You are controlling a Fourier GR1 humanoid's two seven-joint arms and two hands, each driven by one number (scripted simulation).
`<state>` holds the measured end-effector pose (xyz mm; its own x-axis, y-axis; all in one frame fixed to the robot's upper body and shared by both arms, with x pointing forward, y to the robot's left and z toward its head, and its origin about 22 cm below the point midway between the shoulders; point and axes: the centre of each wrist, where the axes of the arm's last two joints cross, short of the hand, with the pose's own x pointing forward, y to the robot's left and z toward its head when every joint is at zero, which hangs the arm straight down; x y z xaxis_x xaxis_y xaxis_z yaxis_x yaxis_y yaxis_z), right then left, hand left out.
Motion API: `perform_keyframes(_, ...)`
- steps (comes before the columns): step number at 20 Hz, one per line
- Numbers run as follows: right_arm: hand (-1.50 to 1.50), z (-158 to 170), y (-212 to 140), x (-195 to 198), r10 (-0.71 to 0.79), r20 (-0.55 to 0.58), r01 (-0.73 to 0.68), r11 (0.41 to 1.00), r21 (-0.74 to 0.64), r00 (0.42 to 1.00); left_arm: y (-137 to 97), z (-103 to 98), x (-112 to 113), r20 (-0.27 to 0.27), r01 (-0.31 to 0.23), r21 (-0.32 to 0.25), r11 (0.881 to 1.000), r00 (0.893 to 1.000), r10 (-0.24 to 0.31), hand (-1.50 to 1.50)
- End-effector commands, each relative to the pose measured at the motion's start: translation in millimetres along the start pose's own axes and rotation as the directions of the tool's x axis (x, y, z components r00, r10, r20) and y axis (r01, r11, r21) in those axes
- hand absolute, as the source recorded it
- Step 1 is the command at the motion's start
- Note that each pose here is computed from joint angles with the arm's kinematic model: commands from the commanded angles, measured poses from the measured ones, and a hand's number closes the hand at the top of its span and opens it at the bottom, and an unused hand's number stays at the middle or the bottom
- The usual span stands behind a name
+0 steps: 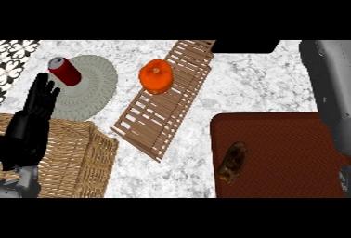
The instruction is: Pick the squash from the tray and place it in the tiered shelf
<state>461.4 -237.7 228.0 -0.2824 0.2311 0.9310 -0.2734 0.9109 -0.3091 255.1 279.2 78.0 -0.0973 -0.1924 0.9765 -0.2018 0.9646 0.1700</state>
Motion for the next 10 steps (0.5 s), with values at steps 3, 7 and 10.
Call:
perform_keyframes(3, -1.50, 36.4, -86.2, -7.9, -0.020, -0.015, 0.020, 0.999, -0.025, 1.000, -13.2, 10.8, -6.3, -0.063, -0.055, -0.041, 0.998, 0.997, 0.052, 0.00)
perform_keyframes(7, -1.50, 34.1, -92.4, -6.0, -0.038, -0.002, 0.038, 0.999, 0.006, 0.999, -19.9, 1.2, 3.2, -0.046, -0.059, -0.055, 0.997, 0.997, 0.056, 0.00)
perform_keyframes(10, -1.50, 63.3, -122.4, -23.6, -0.048, 0.008, 0.048, 0.998, 0.034, 0.999, -23.2, 4.3, -5.2, -0.056, -0.053, -0.057, 0.997, 0.997, 0.050, 0.00)
